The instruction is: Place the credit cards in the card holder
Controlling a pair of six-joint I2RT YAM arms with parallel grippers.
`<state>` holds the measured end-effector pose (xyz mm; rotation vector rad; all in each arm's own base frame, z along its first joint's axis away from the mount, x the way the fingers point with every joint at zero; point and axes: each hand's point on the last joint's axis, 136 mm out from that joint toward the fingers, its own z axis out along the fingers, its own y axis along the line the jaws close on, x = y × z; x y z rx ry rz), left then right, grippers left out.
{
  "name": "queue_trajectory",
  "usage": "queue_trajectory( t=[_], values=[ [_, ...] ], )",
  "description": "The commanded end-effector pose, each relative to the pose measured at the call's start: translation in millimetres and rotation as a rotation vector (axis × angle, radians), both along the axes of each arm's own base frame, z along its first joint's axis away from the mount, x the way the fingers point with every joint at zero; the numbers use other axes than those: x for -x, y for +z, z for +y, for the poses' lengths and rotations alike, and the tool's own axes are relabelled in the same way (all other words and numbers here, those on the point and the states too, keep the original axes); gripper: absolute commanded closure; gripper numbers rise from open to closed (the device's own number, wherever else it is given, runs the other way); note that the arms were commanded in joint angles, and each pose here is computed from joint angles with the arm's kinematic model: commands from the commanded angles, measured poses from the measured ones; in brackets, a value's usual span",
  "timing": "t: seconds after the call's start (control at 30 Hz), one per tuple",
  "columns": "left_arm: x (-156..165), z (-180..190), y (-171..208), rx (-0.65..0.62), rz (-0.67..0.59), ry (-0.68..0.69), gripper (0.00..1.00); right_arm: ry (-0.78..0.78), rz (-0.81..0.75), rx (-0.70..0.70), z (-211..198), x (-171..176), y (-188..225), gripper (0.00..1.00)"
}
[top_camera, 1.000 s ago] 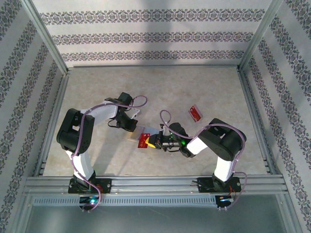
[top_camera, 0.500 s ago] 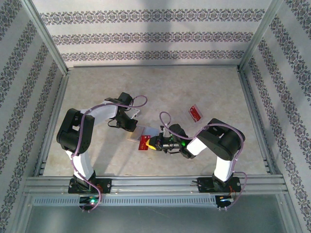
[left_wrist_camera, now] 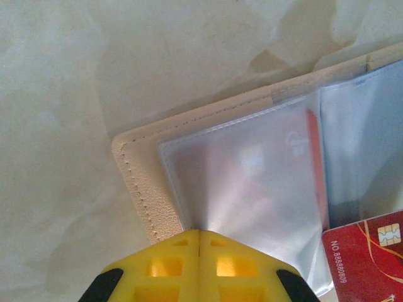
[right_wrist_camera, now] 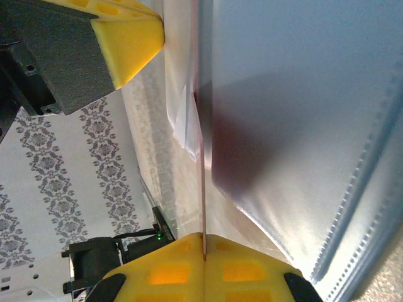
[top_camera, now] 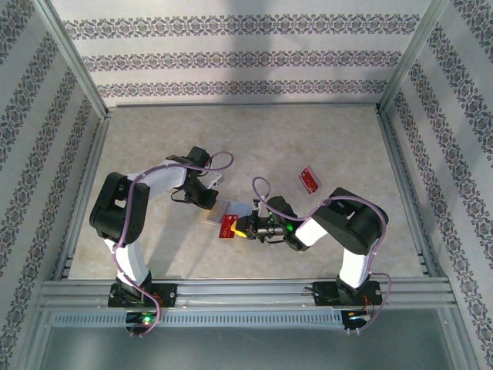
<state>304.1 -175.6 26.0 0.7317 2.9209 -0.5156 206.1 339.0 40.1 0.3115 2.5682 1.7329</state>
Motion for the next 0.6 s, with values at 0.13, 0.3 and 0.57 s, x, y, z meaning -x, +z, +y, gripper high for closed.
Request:
queue_trajectory(
  t=[0.13, 0.3, 0.57],
  values=[
    [12, 2, -7, -0.024, 0.028, -0.030, 1.00, 0.010, -0.002, -0.007, 8, -5, -2, 1.00],
    [12, 2, -5, -0.021, 0.024, -0.029, 1.00, -0.007, -0.004, 0.019, 5, -14, -7, 1.00],
    [12, 1, -5, -0.019, 0.021, -0.028, 1.00, -0.045, -0.023, 0.061, -6, -28, -16, 1.00]
  ],
)
